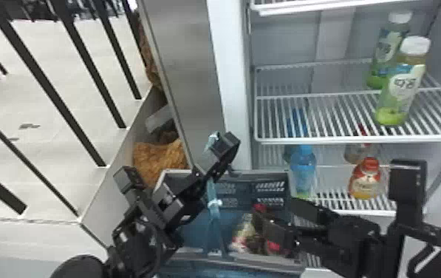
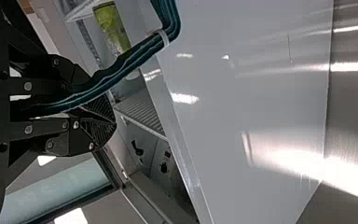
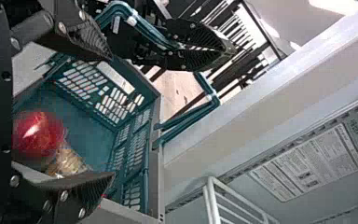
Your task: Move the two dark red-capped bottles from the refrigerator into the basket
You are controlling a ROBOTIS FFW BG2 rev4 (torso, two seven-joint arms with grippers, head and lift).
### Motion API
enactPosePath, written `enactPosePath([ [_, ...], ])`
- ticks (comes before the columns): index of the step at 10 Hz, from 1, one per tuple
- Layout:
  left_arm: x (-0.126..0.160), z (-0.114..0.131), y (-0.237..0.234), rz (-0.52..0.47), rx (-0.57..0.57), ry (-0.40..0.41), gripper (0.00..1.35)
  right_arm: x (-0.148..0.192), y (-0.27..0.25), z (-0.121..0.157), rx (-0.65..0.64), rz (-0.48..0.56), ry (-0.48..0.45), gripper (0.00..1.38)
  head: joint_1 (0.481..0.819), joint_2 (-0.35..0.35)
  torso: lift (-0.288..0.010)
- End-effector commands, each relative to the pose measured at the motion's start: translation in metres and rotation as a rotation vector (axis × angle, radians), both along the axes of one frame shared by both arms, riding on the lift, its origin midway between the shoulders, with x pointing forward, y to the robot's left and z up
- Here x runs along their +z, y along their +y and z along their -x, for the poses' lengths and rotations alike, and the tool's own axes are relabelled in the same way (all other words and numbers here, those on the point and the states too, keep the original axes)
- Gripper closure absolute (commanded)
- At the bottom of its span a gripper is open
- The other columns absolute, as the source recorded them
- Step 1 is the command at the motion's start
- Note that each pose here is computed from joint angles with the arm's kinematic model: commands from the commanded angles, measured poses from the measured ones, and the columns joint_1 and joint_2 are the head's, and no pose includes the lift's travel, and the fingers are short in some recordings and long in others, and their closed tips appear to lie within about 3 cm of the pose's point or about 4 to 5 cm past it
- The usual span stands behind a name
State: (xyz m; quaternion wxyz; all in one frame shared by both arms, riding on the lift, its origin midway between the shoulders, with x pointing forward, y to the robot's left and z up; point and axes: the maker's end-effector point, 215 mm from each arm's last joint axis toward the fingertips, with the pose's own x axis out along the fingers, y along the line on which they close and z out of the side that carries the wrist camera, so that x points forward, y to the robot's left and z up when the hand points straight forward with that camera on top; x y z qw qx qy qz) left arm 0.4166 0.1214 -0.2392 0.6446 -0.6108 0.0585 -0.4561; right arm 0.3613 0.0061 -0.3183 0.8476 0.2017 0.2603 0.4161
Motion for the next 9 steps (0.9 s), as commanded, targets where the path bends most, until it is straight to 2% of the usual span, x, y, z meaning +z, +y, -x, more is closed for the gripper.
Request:
enactPosePath([
  [1, 0.0, 0.0, -0.001, -0.002, -0.003, 0.001, 1.2, 0.01, -0.011, -0.011, -0.044, -0.005, -0.045, 0.12, 0.695, 0.187, -0.034],
  [6, -0.005, 0.002, 0.0, -0.002, -0.003, 0.011, 1.2, 0.028, -0.073, -0.044, -0.285, -0.027, -0.245, 0.12, 0.695, 0.109, -0.034],
  [9, -0.008, 0.004, -0.001, -0.003, -0.005, 0.02, 1.2, 0.024, -0.116, -0.039, -0.421, -0.024, -0.3, 0.12, 0.695, 0.053, -0.034],
])
